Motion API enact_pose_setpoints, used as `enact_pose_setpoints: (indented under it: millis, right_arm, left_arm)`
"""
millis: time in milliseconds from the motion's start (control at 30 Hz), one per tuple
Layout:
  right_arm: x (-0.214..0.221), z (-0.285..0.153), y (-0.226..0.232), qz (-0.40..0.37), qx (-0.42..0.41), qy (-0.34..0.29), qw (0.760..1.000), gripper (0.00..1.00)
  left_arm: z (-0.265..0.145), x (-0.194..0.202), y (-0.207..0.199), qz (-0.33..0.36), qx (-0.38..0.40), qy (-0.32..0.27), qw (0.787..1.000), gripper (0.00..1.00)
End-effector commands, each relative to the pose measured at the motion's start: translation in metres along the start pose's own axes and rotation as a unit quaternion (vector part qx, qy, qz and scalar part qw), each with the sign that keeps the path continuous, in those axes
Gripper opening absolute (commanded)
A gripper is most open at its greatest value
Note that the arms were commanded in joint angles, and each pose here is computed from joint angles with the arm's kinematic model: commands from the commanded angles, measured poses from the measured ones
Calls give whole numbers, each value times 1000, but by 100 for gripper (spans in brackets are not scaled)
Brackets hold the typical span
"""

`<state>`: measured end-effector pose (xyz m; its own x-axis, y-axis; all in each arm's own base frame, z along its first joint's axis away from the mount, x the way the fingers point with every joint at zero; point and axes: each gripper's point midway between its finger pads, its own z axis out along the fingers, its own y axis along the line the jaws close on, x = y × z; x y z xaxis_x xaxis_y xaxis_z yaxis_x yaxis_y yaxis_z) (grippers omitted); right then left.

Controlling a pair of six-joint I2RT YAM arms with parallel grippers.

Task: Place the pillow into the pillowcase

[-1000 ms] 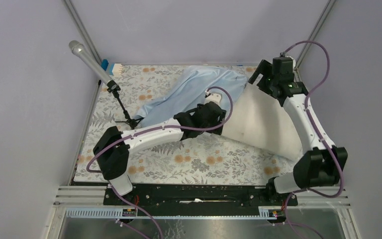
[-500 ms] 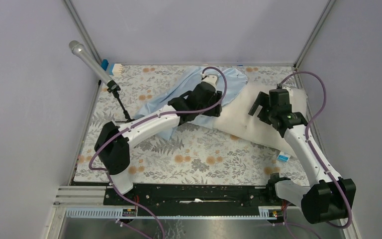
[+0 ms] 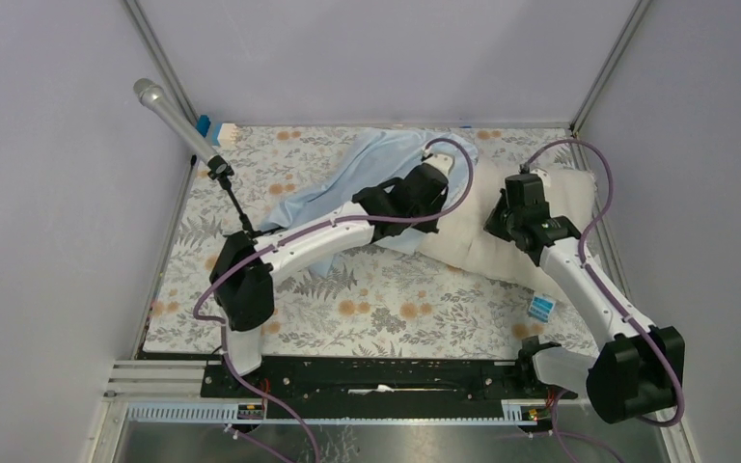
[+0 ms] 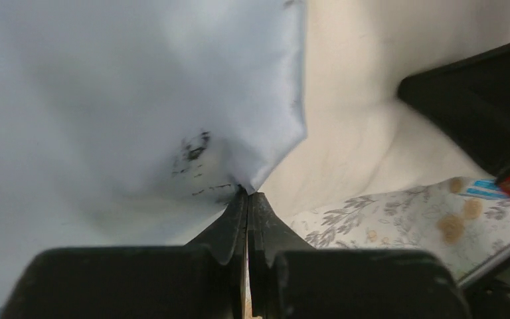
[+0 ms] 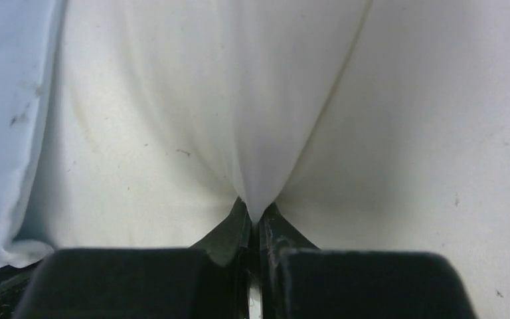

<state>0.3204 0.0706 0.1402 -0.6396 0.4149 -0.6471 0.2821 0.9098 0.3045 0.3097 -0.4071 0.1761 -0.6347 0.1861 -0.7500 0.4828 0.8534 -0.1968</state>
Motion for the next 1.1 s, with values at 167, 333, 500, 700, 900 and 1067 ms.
enact_pose_setpoints:
  millis: [167,333,500,700,900,1067]
  right_arm:
    - [-49,-98,104,51,-161,-86,982,0]
    - [-53,-98,102,66,-155,-106,980,0]
    - [-30,-83,105,61,-164,-64,983,0]
    - [-14,-70,92,24,-142,-50,988,0]
    - [-6,-60,97,21,-140,-27,990,0]
    - [-19,-68,110,27,-153,-29,987,0]
  left_arm:
    - [-166,-174,-162,-32,350,-136,926,0]
    - [-173,-181,-160,-82,399,-113,906,0]
    - [-117,-151,-114,-112,330,-67,935,0]
    - [-109,-115,-71,-96,244,-63,963,16]
    - [-150,-70,-17,-66,127,-101,985,53]
    - [-160,7,39,-97,12,-101,990,55]
